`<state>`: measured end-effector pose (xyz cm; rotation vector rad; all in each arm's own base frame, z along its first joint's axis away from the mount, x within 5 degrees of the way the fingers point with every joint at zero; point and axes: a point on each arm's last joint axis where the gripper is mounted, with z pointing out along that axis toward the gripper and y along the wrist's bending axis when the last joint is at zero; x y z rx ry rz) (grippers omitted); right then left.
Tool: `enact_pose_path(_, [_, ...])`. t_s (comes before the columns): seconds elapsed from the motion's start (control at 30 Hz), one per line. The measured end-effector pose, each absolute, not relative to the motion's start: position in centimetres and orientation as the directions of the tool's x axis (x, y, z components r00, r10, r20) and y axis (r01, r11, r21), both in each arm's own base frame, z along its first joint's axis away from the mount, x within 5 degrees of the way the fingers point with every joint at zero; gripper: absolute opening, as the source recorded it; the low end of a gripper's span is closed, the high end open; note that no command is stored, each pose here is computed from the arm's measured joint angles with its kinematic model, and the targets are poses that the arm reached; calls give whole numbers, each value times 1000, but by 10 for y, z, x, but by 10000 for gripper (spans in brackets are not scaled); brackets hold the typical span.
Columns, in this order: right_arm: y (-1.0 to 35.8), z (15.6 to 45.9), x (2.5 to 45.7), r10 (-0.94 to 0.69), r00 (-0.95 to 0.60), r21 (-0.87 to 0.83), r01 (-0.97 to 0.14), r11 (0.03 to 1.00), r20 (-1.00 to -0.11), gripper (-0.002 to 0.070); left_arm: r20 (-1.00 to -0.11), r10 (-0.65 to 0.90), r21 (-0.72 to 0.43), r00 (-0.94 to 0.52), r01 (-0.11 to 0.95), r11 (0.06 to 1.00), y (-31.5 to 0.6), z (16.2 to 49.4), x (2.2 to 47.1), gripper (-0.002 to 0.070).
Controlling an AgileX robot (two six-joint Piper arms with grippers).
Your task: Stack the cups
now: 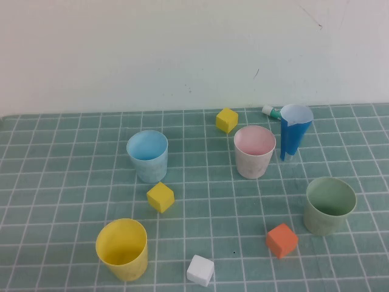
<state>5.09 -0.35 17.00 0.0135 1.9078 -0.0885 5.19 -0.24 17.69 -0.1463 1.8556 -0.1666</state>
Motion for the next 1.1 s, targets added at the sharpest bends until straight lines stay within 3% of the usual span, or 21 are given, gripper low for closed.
enact_pose_path(0.8, [-4,170,51,-42,-331,-64,54,997,-943,-2,-940,-188,-191,-286,-16,981,-2,177,52,-2])
enact_pose_path(1.1, [-4,176,54,-55,-243,-71,61,996,-968,-2,-944,-188,-192,-270,-13,981,-2,178,52,-2])
